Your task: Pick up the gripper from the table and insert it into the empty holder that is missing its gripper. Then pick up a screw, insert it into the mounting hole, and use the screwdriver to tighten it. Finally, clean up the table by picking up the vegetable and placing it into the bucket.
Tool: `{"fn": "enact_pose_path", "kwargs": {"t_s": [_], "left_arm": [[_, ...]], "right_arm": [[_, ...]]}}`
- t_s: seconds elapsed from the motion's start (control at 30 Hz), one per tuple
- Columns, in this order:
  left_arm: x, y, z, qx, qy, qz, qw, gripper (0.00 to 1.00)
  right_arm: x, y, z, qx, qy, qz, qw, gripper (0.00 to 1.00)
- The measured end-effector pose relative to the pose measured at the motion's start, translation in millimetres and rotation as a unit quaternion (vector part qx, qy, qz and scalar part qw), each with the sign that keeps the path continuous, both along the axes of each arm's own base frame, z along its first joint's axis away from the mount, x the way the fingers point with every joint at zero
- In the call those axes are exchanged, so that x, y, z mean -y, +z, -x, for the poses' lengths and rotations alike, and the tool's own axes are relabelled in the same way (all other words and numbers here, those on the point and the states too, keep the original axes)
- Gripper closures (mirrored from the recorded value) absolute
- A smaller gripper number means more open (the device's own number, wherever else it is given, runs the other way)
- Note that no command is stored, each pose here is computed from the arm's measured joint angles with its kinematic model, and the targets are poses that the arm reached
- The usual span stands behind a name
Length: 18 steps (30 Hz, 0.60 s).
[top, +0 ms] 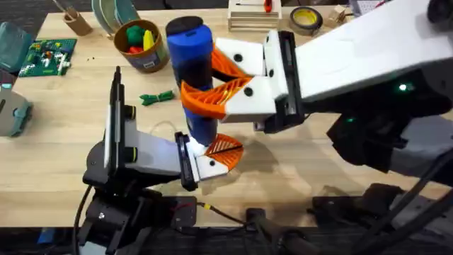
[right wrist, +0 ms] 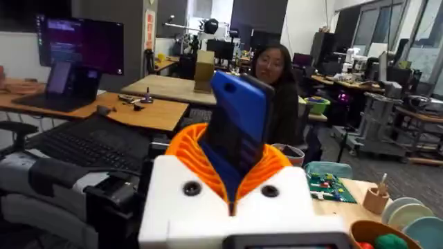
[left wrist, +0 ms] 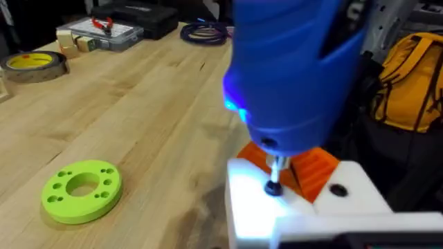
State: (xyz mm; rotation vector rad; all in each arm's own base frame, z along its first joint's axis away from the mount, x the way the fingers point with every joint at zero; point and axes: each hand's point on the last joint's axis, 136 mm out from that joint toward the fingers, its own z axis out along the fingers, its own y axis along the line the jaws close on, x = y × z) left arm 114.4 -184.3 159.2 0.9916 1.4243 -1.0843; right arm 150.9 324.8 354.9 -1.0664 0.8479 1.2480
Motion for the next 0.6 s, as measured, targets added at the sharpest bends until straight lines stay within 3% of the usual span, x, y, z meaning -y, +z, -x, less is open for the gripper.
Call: {"fn": "enact_pose_path", "kwargs": {"t_s": [0.6], "left_arm": [[0.0, 0.0, 0.1, -0.001, 0.000, 0.000, 1.000, 0.997]], "right_arm": [[-4.5, -9.6, -2.0, -0.017, -0.001, 0.019, 1.000, 0.992]]}}
